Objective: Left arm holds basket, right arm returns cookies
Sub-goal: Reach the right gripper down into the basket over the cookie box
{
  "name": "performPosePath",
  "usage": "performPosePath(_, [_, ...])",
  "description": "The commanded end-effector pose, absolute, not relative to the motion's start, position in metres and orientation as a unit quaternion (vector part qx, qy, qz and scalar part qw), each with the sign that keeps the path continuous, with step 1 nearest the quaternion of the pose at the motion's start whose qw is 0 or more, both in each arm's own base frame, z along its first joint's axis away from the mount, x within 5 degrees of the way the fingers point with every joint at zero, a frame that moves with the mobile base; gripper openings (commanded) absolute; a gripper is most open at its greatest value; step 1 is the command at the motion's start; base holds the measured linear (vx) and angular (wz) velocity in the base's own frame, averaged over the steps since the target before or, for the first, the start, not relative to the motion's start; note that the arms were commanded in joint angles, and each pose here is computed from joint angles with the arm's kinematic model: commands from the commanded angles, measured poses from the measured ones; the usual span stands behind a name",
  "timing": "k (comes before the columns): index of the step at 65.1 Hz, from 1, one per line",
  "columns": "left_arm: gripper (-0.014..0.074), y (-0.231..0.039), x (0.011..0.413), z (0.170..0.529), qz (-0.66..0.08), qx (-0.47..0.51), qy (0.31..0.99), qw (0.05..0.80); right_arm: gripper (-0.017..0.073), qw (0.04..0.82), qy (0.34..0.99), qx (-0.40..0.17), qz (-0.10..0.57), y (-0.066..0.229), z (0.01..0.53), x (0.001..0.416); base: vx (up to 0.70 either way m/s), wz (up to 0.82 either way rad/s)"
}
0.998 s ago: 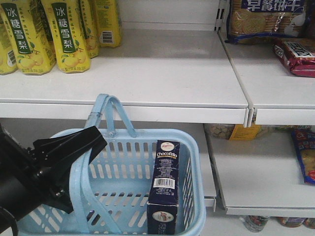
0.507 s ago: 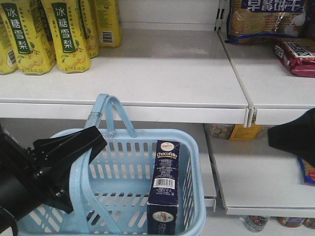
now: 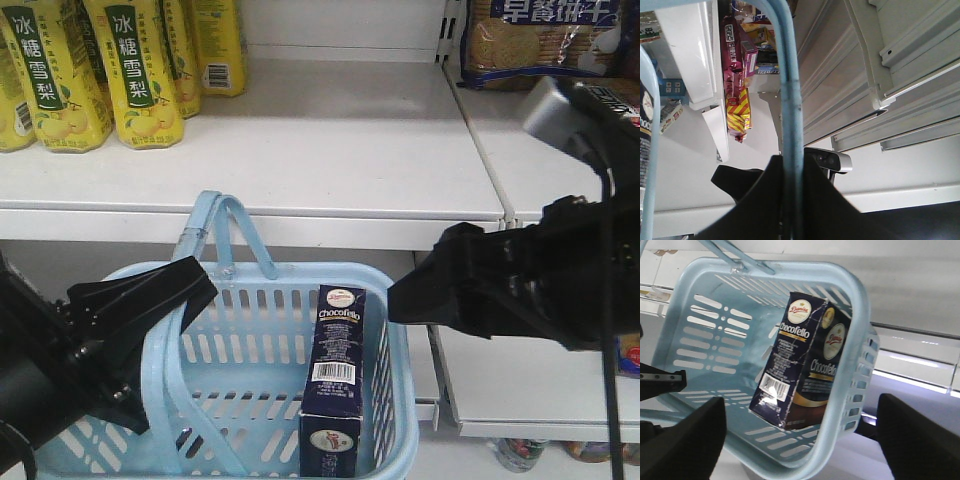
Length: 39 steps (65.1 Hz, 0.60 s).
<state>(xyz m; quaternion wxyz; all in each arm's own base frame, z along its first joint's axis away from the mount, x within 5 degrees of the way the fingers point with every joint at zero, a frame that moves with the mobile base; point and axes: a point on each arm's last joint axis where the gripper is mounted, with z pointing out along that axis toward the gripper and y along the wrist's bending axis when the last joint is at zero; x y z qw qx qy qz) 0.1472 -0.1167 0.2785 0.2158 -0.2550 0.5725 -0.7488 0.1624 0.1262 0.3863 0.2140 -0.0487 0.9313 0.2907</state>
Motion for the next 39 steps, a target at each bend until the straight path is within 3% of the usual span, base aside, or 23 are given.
performPosePath(1, [-0.0003, -0.111, 0.151, 0.301, -0.79, -0.254, 0.505, 0.237, 0.0574, 0.235, 0.913, -0.04, 0.33, 0.137, 0.399, 0.165, 0.0, 0.0])
performPosePath(39, [-0.0003, -0.111, 0.151, 0.301, -0.79, -0.254, 0.505, 0.237, 0.0574, 0.205, 0.922, -0.04, 0.327, 0.181, 0.388, 0.193, 0.0, 0.0])
